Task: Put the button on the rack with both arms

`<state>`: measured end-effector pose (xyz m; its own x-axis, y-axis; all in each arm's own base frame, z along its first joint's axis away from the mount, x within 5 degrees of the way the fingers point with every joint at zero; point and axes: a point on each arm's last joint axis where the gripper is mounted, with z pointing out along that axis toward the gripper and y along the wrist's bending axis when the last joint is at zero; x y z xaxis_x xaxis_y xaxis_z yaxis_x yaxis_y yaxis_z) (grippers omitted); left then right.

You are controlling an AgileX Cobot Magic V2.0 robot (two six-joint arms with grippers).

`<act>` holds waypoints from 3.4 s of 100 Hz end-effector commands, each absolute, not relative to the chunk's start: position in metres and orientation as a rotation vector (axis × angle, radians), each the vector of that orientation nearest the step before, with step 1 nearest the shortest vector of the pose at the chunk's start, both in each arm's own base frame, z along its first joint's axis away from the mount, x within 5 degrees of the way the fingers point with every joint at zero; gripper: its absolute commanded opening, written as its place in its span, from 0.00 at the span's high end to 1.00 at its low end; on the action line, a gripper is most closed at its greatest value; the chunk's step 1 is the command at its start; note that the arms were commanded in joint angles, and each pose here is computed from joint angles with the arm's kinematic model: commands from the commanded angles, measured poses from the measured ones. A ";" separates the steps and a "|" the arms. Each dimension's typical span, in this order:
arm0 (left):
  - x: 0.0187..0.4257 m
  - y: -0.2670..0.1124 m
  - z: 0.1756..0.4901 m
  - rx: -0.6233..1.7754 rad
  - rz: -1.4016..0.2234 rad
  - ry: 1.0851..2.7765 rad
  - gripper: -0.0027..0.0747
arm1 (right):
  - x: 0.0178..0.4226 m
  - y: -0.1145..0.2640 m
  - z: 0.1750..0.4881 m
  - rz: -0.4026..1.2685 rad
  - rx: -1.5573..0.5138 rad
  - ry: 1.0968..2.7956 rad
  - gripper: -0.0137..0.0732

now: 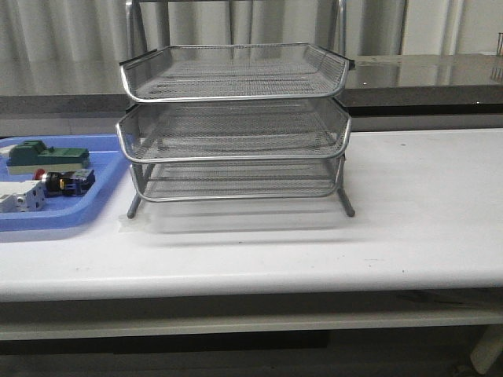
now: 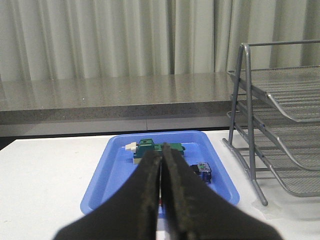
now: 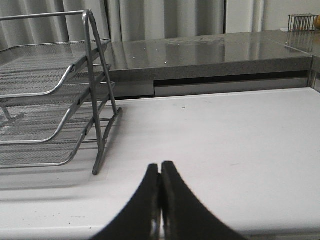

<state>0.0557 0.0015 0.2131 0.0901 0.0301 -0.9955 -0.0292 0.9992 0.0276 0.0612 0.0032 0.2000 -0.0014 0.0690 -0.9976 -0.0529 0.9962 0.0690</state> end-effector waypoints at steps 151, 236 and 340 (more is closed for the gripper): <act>0.055 0.001 0.206 -0.004 0.028 1.419 0.96 | 0.075 0.005 0.339 0.127 0.049 1.800 0.92; 0.055 0.001 0.206 -0.004 0.028 1.419 0.96 | 0.191 0.021 0.348 0.300 0.149 2.251 0.90; 0.055 0.001 0.206 -0.004 0.028 1.419 0.96 | 0.298 0.063 0.271 0.849 0.192 2.252 0.29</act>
<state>0.0557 0.0015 0.2131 0.0901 0.0301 -0.9955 -0.0292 0.9992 0.0276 0.2850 0.0589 0.2611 -0.7816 0.3404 -0.5227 -0.0577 0.7949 0.6040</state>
